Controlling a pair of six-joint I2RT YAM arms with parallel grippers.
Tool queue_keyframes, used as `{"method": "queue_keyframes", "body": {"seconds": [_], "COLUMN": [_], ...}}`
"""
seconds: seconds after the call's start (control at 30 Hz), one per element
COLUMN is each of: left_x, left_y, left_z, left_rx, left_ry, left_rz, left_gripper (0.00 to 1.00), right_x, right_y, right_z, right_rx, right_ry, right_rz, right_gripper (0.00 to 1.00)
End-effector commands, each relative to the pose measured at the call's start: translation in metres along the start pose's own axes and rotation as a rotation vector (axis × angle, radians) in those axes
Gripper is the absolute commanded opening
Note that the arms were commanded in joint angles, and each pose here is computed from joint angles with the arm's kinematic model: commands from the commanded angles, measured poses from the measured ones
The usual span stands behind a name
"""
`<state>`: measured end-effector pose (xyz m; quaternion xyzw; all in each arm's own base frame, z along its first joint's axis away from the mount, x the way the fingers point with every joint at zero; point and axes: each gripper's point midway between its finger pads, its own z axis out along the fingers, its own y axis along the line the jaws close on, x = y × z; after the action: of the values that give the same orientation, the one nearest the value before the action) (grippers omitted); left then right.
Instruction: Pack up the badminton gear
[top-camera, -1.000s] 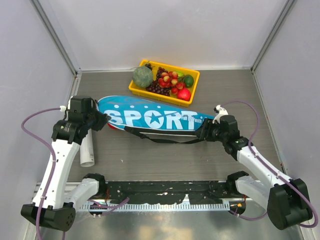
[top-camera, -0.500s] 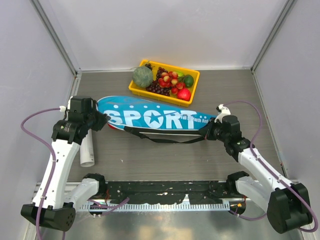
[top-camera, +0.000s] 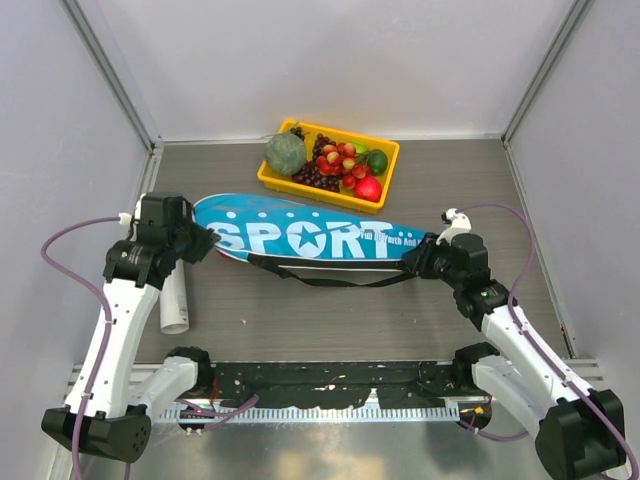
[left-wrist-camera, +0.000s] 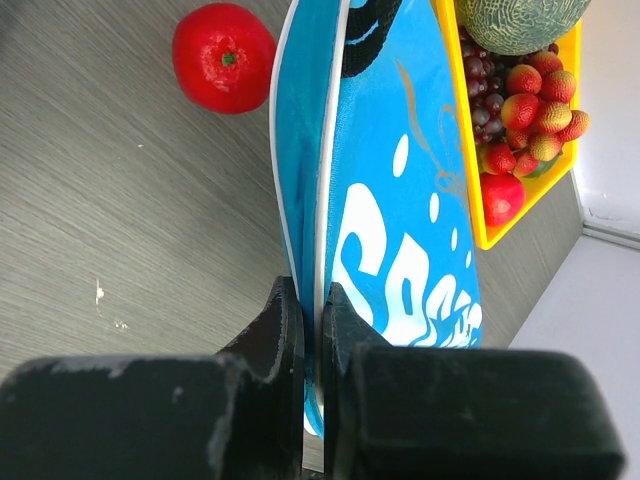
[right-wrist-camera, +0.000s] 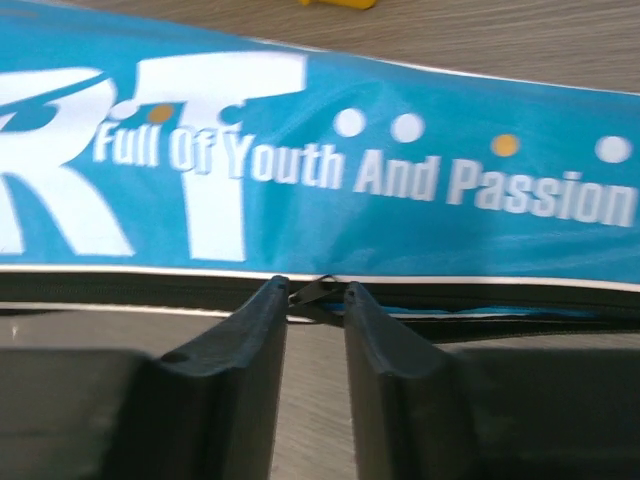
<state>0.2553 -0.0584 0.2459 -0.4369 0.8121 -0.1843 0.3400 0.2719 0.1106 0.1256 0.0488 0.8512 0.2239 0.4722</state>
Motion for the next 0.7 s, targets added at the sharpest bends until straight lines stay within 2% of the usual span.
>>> {"method": "queue_keyframes", "body": {"seconds": [0.0, 0.03, 0.13, 0.2, 0.43, 0.67], "left_x": [-0.019, -0.021, -0.026, -0.028, -0.033, -0.031], "left_y": [-0.010, -0.008, -0.002, -0.004, -0.013, -0.012], "left_z": [-0.006, -0.007, -0.005, -0.006, -0.005, -0.003], "left_rx": [0.028, 0.017, -0.046, -0.061, -0.036, -0.032], "left_ry": [-0.084, -0.093, -0.109, -0.105, -0.118, -0.112], "left_rz": [0.008, 0.010, 0.020, 0.036, 0.039, 0.033], "left_gripper": [0.00, 0.00, 0.00, 0.00, 0.00, 0.00], "right_x": [-0.010, -0.006, -0.002, 0.000, 0.007, 0.011], "right_y": [0.039, 0.038, 0.045, 0.043, 0.033, 0.028], "right_z": [-0.008, -0.005, -0.006, -0.006, 0.001, 0.024], "right_rx": [-0.207, -0.203, -0.241, -0.231, -0.154, -0.140], "right_ry": [0.040, 0.078, 0.145, 0.187, 0.333, 0.330], "right_rz": [-0.109, -0.106, -0.112, -0.104, -0.027, 0.045], "right_gripper": [0.43, 0.45, 0.60, 0.63, 0.65, 0.75]}}
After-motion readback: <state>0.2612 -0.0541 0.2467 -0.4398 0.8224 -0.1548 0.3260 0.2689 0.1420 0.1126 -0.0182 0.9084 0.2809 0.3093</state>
